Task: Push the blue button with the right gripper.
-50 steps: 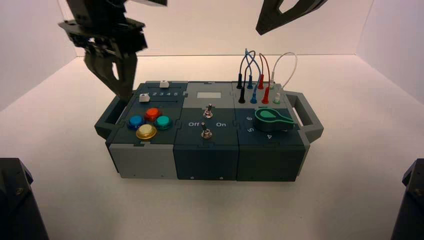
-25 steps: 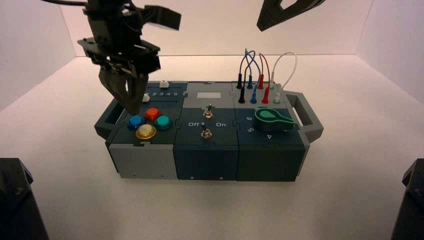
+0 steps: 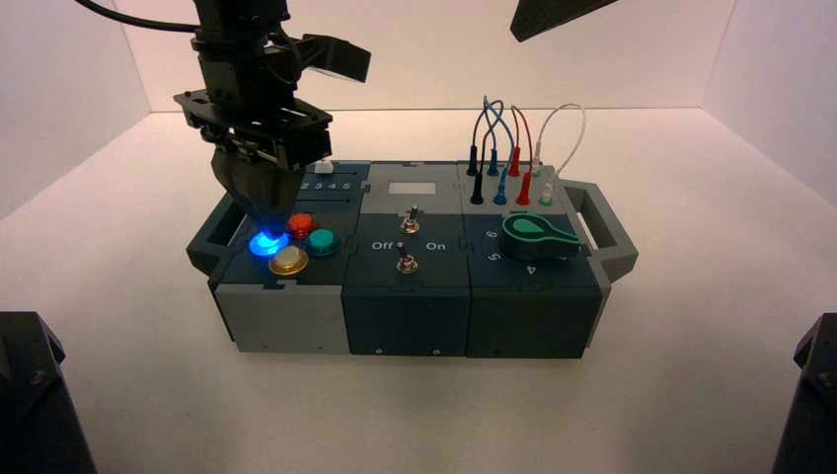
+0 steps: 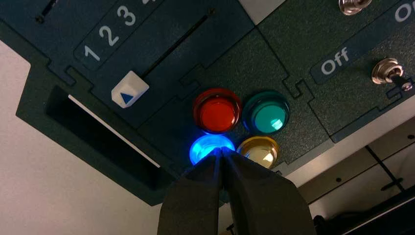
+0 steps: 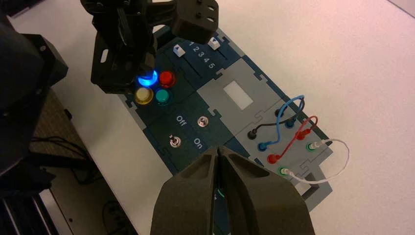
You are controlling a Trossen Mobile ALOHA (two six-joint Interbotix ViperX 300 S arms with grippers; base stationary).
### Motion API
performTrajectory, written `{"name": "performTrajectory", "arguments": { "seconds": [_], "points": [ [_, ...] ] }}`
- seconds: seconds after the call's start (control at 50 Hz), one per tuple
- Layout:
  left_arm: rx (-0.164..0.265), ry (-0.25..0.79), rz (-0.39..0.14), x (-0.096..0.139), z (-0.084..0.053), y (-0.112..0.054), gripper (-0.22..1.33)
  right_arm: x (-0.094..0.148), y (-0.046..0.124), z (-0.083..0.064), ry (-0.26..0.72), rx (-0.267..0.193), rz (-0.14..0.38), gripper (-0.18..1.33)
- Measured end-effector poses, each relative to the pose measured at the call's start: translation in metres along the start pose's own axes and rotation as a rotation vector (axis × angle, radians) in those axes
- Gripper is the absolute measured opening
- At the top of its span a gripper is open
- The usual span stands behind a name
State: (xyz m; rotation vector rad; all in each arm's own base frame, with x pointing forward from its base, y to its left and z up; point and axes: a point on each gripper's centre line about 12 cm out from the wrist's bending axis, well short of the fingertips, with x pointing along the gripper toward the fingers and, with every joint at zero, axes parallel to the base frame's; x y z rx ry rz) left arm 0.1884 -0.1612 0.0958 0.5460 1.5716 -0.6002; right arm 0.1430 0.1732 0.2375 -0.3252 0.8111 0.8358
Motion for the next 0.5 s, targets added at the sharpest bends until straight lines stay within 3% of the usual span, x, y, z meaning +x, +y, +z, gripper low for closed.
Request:
{"name": "performTrajectory", "arguments": {
  "seconds": [0.2,0.36,0.5],
  "points": [
    [-0.021,0.003,-0.002,-0.010,-0.004,-0.001,-0.17,0.000,-0.002,-0.005,-0.004,-0.016,-0.012,-0.14],
    [-0.018,-0.093,0.001,-0.042,-0.008,-0.003,-0.17,-0.001,-0.004,-0.012,-0.021,-0.029,-0.026,-0.14],
    [-0.018,-0.121,0.001,-0.050,-0.010,-0.004,-0.17,-0.002,-0.008,-0.011,-0.035,-0.020,-0.043,-0.14]
  ]
}}
